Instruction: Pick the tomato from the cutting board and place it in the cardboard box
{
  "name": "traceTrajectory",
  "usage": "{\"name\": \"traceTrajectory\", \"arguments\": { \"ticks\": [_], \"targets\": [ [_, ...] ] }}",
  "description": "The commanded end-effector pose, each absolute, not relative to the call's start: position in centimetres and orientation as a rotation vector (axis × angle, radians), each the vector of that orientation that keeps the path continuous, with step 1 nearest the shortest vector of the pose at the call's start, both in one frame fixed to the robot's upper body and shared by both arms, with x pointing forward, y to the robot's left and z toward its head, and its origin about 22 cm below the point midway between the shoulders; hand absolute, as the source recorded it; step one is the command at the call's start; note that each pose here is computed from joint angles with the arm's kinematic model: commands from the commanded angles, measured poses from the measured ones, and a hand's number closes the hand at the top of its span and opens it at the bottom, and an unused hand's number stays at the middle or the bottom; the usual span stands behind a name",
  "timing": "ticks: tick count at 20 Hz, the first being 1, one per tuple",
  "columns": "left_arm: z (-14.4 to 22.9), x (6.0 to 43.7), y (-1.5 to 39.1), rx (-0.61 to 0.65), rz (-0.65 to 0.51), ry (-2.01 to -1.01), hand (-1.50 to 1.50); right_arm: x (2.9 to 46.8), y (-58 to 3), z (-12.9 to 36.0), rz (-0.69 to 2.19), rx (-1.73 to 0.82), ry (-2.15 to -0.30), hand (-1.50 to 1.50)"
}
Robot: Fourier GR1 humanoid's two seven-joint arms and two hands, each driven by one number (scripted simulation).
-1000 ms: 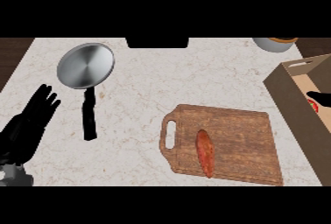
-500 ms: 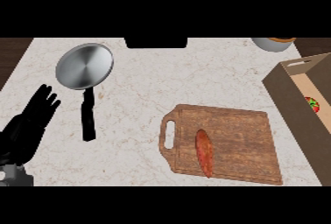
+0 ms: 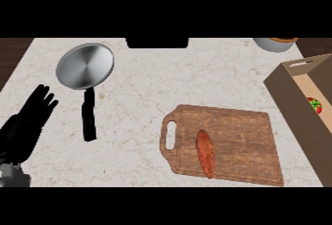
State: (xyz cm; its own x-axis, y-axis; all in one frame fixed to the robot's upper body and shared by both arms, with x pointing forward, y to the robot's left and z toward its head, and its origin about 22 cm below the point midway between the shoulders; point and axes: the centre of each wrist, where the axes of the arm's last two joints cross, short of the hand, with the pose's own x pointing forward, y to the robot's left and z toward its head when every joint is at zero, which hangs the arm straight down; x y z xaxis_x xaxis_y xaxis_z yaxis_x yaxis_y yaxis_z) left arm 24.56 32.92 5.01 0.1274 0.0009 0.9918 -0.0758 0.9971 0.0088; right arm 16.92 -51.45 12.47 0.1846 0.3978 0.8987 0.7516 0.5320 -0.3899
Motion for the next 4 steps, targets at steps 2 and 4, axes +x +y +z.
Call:
{"name": "traceTrajectory", "arguments": {
  "ticks": [2, 4],
  "targets": [
    [5.7, 25.3, 31.1, 0.053, 0.044, -1.440, 0.00, 15.3, -52.1, 10.5, -0.309, -1.062, -1.465, -1.50],
    [3.8, 23.2, 31.3, 0.072, 0.060, -1.442, 0.00, 12.4, -53.8, 11.8, -0.303, -1.076, -1.413, -1.50]
  ]
}}
